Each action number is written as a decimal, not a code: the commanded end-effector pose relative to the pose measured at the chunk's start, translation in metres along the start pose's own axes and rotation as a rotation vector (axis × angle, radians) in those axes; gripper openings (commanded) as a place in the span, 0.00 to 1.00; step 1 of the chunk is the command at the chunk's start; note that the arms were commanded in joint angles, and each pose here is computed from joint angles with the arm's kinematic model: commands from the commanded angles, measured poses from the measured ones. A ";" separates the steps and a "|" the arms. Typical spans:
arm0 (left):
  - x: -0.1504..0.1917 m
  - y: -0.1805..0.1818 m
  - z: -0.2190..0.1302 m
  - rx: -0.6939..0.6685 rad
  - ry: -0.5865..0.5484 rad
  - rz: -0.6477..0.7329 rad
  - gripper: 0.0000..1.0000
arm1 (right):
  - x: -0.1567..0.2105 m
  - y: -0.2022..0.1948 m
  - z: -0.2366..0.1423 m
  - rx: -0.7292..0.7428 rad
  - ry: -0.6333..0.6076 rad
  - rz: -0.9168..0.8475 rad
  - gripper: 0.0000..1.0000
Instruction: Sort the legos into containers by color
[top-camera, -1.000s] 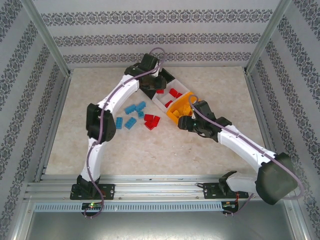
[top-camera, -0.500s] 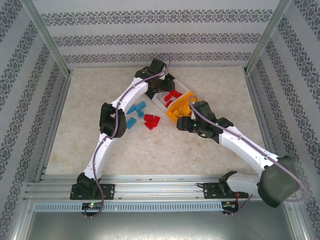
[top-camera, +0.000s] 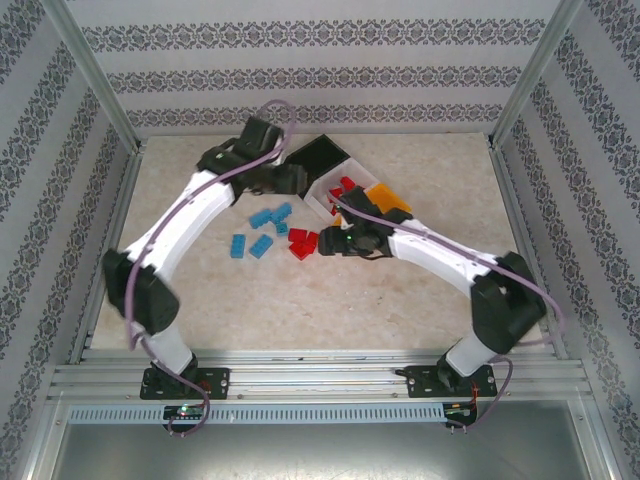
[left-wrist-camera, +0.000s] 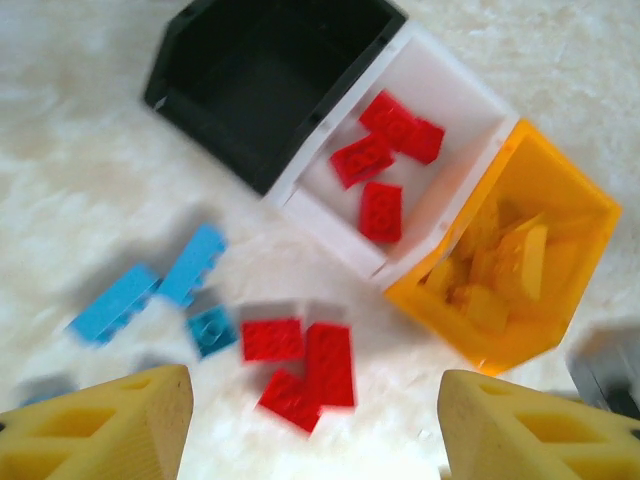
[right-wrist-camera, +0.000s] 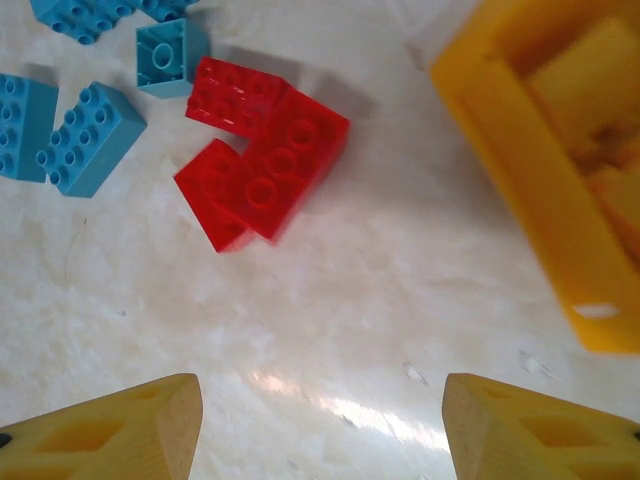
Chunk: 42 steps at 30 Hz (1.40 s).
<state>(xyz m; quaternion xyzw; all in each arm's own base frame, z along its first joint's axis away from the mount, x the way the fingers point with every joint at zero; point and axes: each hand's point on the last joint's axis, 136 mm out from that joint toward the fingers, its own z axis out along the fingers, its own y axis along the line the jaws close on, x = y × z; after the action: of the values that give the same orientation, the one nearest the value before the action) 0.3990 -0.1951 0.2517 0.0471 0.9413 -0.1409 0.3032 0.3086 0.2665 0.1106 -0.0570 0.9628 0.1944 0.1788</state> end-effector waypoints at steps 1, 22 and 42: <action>0.059 0.040 0.018 -0.126 0.132 0.014 0.66 | -0.004 0.014 0.022 -0.007 0.052 0.002 0.65; 0.148 0.073 0.030 -0.140 0.251 -0.024 0.67 | -0.023 0.006 0.092 0.070 0.133 0.076 0.45; 0.146 0.028 0.100 0.016 0.300 -0.110 0.66 | -0.133 -0.050 -0.005 0.066 -0.137 0.147 0.37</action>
<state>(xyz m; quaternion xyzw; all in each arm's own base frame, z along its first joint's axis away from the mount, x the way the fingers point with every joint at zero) 0.3266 -0.1823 0.0750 0.0259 0.9815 -0.1335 0.1349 0.4169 0.2406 0.1406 0.0315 0.9560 0.1946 0.2173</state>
